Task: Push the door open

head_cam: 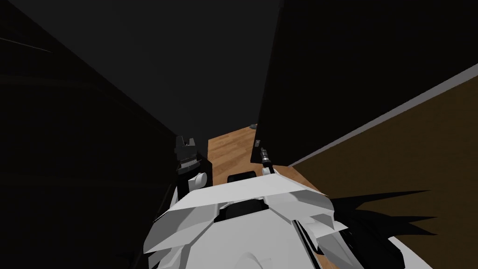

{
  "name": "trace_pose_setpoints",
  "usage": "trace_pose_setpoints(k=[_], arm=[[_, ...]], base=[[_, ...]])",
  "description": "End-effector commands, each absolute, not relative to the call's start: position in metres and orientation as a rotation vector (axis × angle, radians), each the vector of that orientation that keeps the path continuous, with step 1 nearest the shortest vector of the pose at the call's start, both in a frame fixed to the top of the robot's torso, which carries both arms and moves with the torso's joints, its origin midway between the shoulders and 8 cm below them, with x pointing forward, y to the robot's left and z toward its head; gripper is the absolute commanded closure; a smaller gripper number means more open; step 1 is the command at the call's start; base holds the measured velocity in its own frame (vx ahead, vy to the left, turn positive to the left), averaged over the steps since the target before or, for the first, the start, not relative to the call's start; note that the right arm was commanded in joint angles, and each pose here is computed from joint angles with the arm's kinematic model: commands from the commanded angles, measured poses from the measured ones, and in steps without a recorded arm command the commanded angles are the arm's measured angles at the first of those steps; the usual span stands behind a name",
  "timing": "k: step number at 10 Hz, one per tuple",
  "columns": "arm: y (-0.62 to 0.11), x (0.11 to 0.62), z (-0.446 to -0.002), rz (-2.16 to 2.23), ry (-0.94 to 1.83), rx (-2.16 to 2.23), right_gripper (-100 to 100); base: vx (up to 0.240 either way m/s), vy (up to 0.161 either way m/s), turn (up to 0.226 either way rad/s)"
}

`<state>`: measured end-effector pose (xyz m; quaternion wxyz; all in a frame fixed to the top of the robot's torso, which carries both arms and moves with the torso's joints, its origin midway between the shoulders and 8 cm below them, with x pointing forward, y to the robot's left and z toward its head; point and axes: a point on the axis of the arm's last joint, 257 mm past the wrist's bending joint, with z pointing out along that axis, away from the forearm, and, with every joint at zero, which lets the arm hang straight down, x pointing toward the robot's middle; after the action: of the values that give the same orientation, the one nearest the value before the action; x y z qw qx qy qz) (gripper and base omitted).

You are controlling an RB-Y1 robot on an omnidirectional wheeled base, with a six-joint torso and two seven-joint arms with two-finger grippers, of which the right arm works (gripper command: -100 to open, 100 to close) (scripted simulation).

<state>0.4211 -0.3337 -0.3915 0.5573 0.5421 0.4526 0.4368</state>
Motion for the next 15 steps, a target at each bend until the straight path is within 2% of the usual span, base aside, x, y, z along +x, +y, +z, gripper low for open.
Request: trace_pose_setpoints(k=[1,4,14,15], arm=[[-0.331,0.421,-0.391,1.037,1.061,1.288,-100],[-0.327,0.421,-0.391,1.046,1.052,1.299,-100],[-0.335,0.418,-0.391,1.029,1.03,1.297,-100],[-0.335,0.418,-0.391,1.029,1.03,1.297,100]], base=[[-0.191,0.127,-0.04],[-0.203,0.102,-0.036],[0.198,-0.044,0.024],[-0.017,0.006,0.006]])
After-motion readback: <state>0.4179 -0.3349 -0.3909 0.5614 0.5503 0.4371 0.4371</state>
